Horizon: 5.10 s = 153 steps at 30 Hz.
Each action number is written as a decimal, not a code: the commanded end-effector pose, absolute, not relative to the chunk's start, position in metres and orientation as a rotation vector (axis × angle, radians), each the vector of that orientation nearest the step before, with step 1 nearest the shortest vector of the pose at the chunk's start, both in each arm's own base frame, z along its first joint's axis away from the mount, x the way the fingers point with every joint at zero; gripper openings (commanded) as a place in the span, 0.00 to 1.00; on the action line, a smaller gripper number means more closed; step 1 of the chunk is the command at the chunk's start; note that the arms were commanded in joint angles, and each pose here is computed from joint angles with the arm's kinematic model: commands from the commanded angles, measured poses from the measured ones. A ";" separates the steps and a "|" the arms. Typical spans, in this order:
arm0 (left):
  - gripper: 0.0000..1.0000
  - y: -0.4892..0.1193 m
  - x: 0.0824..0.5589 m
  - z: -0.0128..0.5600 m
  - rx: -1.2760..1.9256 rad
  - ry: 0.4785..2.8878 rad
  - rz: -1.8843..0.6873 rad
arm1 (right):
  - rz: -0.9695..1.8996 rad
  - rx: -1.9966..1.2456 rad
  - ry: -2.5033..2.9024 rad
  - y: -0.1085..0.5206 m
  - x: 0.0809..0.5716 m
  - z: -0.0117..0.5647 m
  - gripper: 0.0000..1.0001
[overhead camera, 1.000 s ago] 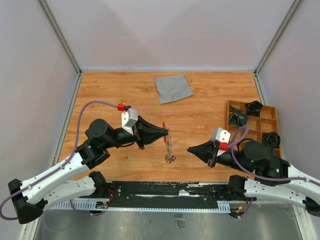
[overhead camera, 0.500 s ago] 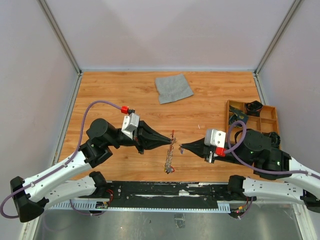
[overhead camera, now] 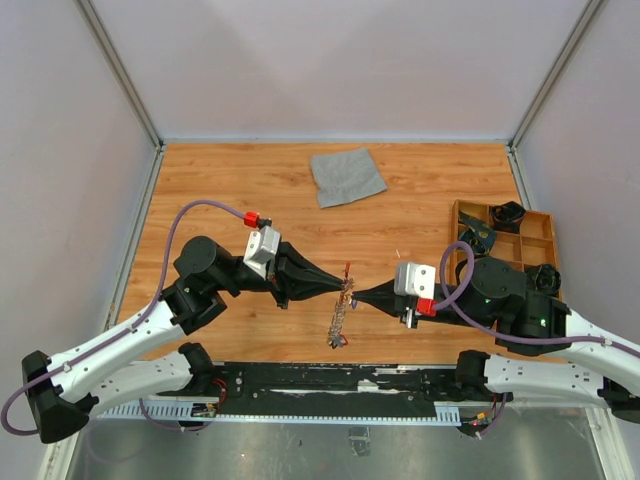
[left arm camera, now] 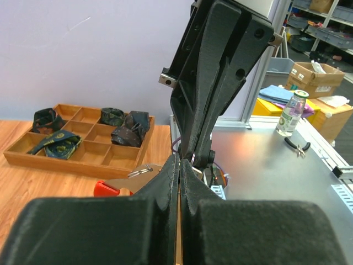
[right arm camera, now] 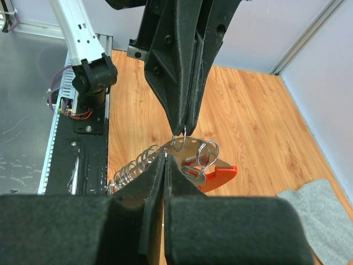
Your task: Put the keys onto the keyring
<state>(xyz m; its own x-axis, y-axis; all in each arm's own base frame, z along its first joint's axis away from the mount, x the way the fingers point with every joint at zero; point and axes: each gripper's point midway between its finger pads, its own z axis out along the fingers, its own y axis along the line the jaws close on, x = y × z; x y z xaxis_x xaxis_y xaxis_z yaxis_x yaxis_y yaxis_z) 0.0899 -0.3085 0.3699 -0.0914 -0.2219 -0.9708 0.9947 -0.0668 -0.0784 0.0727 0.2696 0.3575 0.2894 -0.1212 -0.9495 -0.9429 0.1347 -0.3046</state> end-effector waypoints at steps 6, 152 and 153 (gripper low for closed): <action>0.01 -0.304 0.086 0.400 1.018 0.972 -1.414 | 0.855 -1.212 1.020 0.269 0.073 0.392 0.01; 0.00 -0.305 0.086 0.405 1.017 0.971 -1.418 | 0.823 -1.269 1.127 0.276 0.079 0.340 0.01; 0.00 -0.305 0.086 0.405 1.017 0.971 -1.418 | 0.828 -1.271 1.125 0.277 0.078 0.341 0.01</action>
